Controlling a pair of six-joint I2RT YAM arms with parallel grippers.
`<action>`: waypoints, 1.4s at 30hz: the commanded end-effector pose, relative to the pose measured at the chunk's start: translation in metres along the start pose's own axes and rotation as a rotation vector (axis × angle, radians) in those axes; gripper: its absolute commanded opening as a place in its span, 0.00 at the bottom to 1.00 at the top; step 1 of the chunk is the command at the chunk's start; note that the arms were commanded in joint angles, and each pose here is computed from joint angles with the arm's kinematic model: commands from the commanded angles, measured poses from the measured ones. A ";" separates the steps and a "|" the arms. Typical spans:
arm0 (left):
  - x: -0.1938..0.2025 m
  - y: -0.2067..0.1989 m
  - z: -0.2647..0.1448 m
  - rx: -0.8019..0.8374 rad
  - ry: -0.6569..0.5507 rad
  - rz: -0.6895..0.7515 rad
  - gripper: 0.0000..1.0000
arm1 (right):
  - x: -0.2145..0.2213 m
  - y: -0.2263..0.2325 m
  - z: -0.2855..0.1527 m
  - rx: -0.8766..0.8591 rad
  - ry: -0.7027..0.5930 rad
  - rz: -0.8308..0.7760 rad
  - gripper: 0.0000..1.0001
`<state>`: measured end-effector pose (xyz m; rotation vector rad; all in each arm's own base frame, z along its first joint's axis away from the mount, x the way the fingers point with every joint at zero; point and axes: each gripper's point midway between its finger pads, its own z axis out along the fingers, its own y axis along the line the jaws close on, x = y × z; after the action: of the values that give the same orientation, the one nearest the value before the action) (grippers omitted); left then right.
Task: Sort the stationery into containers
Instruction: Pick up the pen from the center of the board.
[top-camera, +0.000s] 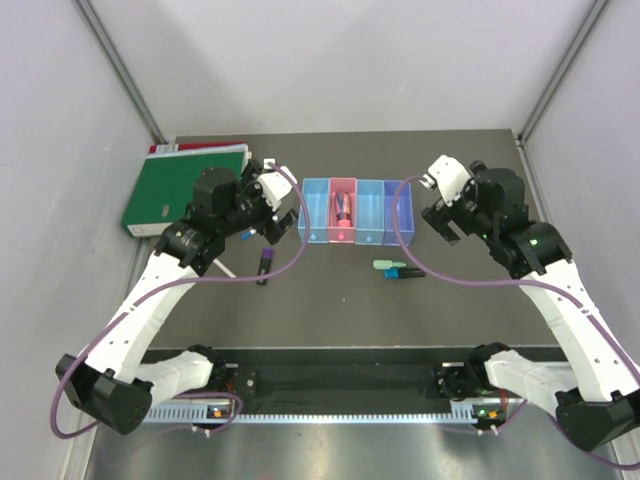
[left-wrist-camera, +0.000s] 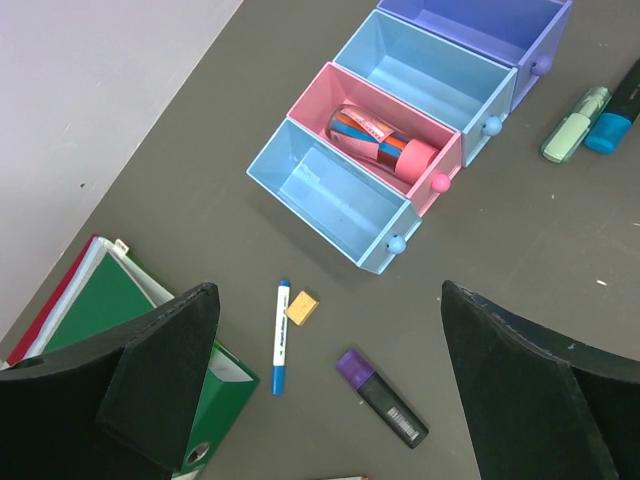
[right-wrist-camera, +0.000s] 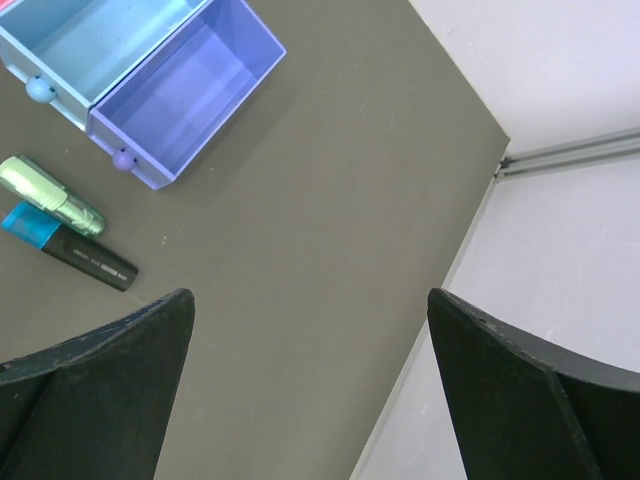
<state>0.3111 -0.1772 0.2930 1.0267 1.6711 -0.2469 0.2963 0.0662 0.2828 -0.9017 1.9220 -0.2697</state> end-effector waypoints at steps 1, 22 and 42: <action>-0.016 0.005 -0.013 -0.023 -0.043 0.006 0.97 | -0.022 -0.025 -0.025 0.075 -0.070 0.002 1.00; -0.022 0.002 -0.019 -0.017 -0.065 0.009 0.99 | -0.018 0.001 -0.027 -0.065 -0.078 -0.041 0.99; -0.013 -0.005 -0.036 -0.030 -0.063 0.019 0.99 | 0.006 0.041 -0.001 -0.313 0.020 -0.310 1.00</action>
<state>0.2848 -0.1660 0.3101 1.0186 1.6196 -0.2407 0.2759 0.0829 0.2434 -1.3320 1.9591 -0.1708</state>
